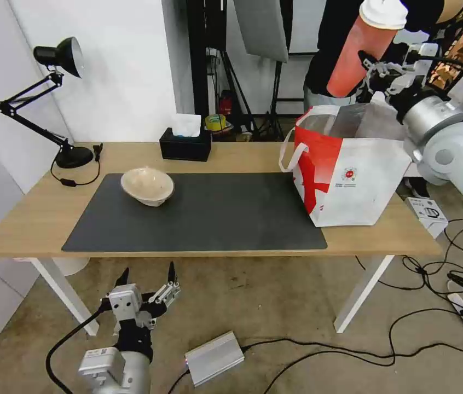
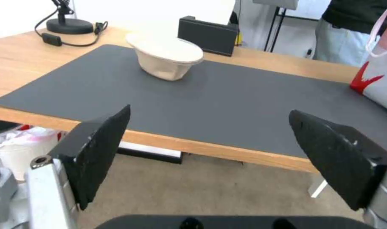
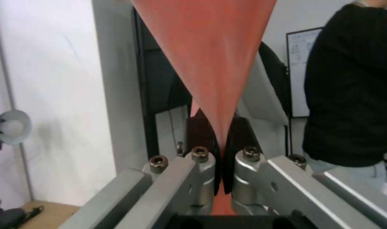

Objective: Pick up the trash from the table and place it into the takeout bag.

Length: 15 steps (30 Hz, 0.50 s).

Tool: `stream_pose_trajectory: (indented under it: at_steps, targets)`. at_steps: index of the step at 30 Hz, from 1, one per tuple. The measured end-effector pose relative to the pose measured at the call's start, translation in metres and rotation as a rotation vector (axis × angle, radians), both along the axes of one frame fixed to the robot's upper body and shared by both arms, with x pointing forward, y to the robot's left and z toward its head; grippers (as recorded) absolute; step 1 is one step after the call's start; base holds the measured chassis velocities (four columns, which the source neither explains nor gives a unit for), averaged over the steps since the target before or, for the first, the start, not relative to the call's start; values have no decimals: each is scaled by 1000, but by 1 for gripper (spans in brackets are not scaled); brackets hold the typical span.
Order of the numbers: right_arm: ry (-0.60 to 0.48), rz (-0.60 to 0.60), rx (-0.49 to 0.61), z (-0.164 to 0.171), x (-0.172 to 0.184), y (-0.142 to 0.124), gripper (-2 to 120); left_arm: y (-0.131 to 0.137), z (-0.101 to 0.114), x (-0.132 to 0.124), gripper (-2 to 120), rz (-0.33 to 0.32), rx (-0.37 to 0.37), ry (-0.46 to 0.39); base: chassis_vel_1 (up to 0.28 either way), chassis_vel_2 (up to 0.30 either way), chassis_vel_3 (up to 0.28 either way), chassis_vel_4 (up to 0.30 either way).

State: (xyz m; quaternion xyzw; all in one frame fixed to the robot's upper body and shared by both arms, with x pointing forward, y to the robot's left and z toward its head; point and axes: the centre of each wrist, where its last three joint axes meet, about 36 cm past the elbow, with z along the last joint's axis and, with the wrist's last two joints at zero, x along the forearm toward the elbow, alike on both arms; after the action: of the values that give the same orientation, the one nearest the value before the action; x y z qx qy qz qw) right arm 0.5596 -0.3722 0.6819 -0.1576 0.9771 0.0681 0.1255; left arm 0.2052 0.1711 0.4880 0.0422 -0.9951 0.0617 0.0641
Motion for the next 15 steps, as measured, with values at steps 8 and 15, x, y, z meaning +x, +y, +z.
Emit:
stream_pose_trajectory:
  at_steps: [8, 15]
  targets:
    - [29, -47, -7, -20, 8, -17, 0, 0, 0, 0, 100, 2, 0, -1, 0, 0, 0, 0]
    - [74, -73, 12, -45, 16, -26, 0, 0, 0, -1, 100, 1, 0, -3, 0, 0, 0, 0]
